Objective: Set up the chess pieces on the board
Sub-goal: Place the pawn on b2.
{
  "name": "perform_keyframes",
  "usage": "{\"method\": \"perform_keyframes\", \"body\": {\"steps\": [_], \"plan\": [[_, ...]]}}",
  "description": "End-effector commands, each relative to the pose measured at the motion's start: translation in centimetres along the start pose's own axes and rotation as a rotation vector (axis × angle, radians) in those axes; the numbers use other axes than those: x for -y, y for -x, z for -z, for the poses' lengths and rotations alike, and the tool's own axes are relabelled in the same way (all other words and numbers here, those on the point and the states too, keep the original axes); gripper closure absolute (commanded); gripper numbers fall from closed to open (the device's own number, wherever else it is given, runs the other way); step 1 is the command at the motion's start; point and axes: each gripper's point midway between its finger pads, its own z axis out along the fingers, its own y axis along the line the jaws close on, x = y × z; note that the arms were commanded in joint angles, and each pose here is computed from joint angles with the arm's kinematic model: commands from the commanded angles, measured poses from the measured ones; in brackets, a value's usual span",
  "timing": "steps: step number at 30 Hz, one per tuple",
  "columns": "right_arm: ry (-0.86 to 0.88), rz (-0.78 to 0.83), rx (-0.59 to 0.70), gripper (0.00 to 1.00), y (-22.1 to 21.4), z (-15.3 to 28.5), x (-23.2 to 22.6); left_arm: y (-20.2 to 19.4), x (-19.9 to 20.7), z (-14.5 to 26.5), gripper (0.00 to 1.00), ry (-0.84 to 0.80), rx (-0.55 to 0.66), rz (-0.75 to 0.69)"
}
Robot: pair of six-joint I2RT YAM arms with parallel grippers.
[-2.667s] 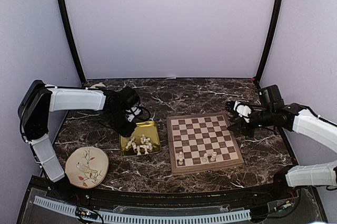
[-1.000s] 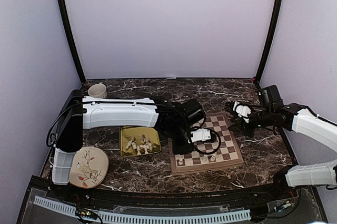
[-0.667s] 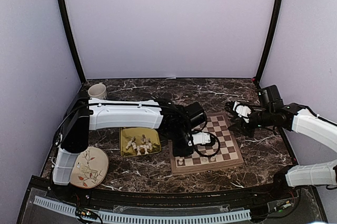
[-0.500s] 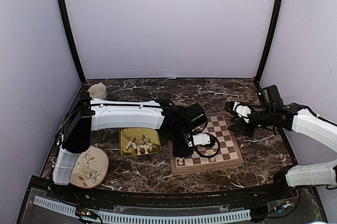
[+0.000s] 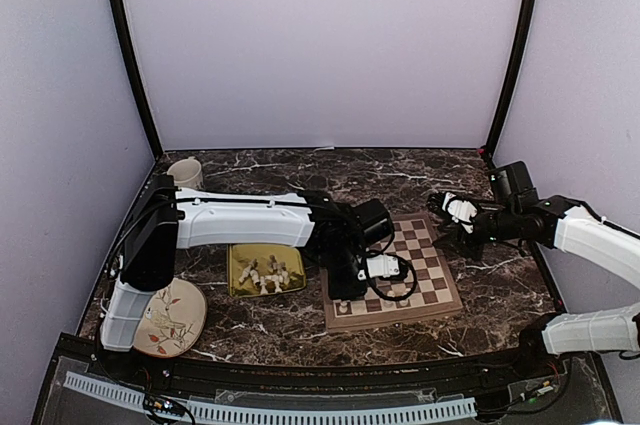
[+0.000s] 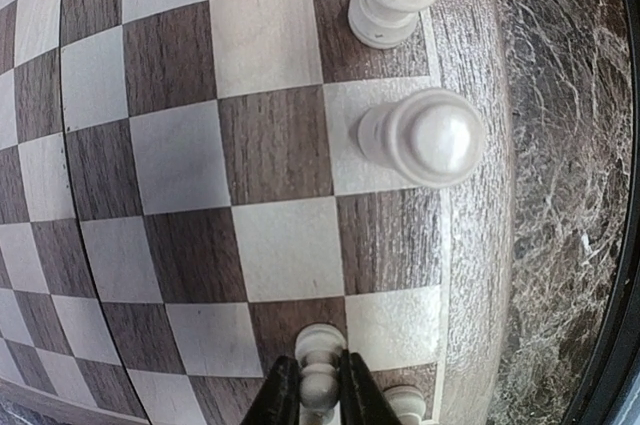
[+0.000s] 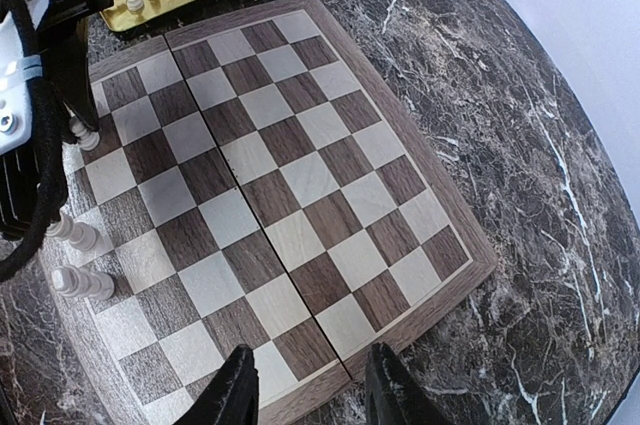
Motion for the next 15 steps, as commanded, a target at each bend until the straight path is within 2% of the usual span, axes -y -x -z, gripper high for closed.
{"method": "perform_keyframes", "body": {"steps": [1, 15], "plan": [[0.005, 0.0, 0.001, 0.63, -0.22, -0.23, -0.02, 0.34, 0.05, 0.52, 0.83, 0.005, -0.002, -0.003], [0.011, -0.003, -0.006, 0.63, -0.41, -0.35, -0.1, 0.36, -0.49, 0.14, 0.83, 0.033, -0.003, -0.01]]}}
